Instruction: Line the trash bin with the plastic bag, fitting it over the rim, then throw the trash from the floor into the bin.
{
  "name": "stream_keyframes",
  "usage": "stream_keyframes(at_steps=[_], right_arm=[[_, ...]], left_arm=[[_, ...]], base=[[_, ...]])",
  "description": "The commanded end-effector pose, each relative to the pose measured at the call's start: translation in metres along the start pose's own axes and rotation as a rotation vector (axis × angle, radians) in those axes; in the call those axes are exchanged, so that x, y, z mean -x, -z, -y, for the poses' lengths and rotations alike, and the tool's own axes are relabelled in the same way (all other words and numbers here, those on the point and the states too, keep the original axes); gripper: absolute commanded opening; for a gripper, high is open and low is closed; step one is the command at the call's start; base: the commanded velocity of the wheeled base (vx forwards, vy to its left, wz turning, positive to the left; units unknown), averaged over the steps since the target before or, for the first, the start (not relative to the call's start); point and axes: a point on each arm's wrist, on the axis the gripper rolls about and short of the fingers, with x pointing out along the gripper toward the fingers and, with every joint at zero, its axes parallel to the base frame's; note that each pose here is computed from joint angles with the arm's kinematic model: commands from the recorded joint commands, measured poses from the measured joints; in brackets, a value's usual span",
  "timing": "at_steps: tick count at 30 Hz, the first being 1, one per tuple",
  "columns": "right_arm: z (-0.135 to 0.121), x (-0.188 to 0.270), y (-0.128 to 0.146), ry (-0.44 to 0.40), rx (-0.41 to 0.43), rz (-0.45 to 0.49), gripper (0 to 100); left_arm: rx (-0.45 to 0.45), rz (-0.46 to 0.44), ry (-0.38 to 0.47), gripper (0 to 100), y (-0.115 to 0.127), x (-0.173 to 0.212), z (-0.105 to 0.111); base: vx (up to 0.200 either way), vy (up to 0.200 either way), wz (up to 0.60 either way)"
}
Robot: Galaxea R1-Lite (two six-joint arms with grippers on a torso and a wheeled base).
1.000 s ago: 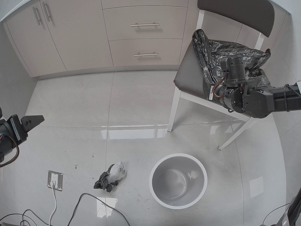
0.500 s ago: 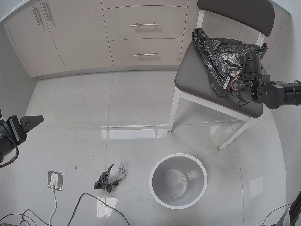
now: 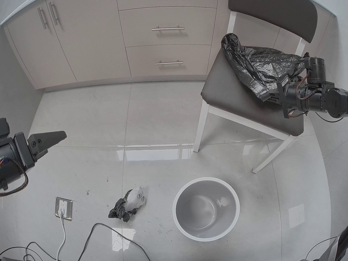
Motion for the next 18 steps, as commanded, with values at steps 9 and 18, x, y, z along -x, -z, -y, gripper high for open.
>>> stream_keyframes(at_steps=[9, 18], right_arm=[[-0.015, 0.044, -0.001, -0.163, 0.000, -0.115, 0], [-0.054, 0.085, 0.047, -0.335, 0.186, -0.201, 0]], left_arm=[[0.100, -0.108, 0.129, 100, 0.003, -0.060, -0.009], [0.166, -0.116, 0.219, 100, -0.001, -0.114, -0.016]], base=[[0.000, 0.000, 0.00], [0.000, 0.000, 0.00]])
